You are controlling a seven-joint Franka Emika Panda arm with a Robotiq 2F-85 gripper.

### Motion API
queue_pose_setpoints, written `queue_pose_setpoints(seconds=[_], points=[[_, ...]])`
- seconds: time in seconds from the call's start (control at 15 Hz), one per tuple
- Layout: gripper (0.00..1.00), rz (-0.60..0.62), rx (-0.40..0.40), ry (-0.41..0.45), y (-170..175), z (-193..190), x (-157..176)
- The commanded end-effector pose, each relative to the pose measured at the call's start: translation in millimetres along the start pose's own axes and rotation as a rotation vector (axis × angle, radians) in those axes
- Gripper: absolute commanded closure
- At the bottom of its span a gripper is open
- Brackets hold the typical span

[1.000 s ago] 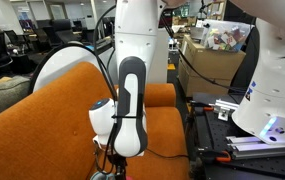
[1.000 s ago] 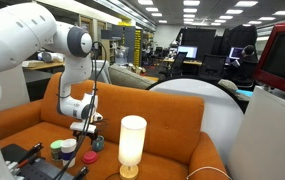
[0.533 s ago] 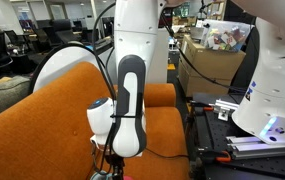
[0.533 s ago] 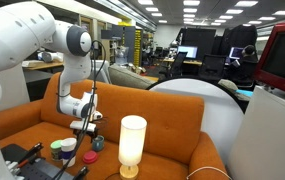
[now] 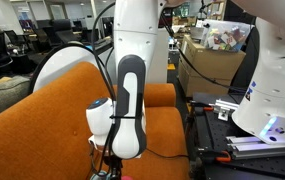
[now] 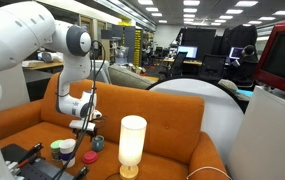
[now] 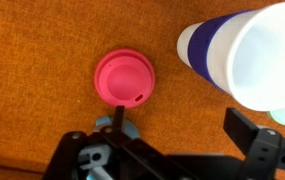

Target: Put the red lid on the white and blue cup

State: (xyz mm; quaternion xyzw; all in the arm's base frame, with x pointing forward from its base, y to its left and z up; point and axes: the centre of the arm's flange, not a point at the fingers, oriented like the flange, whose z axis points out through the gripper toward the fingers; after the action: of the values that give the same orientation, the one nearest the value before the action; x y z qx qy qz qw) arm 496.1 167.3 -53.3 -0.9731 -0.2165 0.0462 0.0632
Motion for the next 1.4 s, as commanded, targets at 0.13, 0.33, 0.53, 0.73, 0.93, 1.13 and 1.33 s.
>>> queue_pose_setpoints(seconds=[0.13, 0.33, 0.53, 0.73, 0.93, 1.13, 1.33], points=[[0.00, 0.032, -0.018, 0.016, 12, 22, 13], [0.00, 0.076, -0.037, 0.004, 24, 43, 18], [0.00, 0.110, -0.065, -0.013, 33, 67, 22], [0.00, 0.138, -0.070, -0.051, 33, 91, 22], [0.00, 0.124, -0.060, -0.034, 30, 91, 13], [0.00, 0.126, -0.063, -0.030, 31, 90, 17], [0.00, 0.129, -0.059, -0.029, 32, 91, 16]])
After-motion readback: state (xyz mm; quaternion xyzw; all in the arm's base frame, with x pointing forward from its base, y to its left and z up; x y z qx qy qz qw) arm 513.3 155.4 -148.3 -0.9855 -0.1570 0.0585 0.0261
